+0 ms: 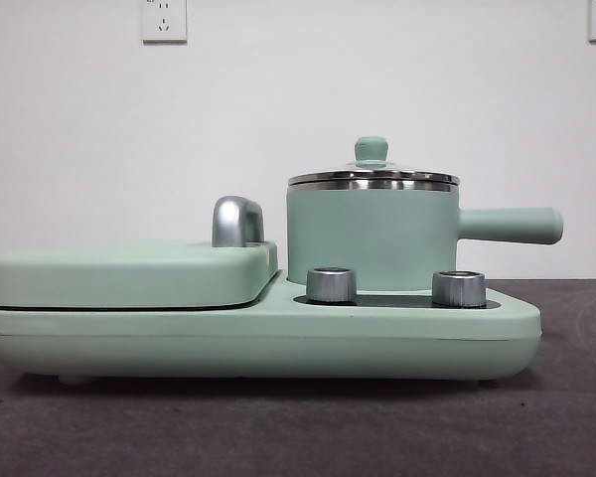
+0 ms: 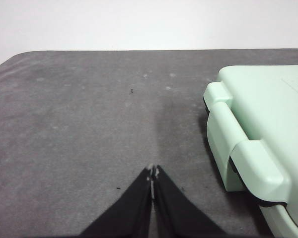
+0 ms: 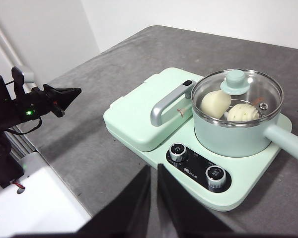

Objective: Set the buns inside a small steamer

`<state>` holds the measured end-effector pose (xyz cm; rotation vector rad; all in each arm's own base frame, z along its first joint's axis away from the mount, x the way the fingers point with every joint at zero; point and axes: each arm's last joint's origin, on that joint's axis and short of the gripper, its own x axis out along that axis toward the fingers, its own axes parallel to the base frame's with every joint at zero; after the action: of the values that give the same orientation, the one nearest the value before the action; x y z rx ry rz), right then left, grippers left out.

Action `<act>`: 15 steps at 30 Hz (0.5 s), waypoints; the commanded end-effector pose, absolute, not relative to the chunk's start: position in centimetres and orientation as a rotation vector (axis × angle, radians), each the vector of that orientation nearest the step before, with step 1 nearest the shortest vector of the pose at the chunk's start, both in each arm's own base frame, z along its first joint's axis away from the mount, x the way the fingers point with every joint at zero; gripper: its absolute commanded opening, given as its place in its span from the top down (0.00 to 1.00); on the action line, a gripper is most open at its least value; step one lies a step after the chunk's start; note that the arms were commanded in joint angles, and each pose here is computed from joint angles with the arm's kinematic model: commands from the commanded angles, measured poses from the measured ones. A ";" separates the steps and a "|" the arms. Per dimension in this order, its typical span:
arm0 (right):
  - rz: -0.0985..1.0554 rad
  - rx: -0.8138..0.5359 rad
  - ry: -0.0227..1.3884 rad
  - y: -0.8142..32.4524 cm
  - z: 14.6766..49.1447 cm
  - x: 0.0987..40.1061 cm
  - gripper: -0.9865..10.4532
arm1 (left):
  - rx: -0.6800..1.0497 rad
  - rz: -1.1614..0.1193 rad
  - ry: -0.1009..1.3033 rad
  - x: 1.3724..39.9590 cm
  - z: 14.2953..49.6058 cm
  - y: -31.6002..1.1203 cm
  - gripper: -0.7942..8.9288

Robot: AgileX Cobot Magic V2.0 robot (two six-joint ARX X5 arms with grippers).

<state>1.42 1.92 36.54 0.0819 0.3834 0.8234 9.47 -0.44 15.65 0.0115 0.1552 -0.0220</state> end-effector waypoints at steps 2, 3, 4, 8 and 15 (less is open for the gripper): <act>0.831 0.077 0.367 1.9 36.9 1.4 0.90 | 0.023 -0.020 0.177 9.5 15.0 -0.4 0.91; 0.831 0.077 0.368 1.9 36.9 1.4 0.90 | 0.023 -0.020 0.177 9.5 15.0 -0.4 0.91; 0.831 0.077 0.367 1.9 36.9 1.4 0.90 | 0.023 -0.020 0.177 9.5 15.0 -0.4 0.91; 0.831 0.077 0.368 1.9 36.9 1.4 0.90 | 0.023 -0.020 0.177 9.5 15.0 -0.4 0.91; 0.773 0.096 0.367 1.9 36.8 1.6 0.90 | 0.023 -0.020 0.177 9.5 15.0 -0.4 0.91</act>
<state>1.50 1.86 36.55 0.0968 0.3803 0.7775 9.47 -0.44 15.65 0.0149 0.1552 -0.0223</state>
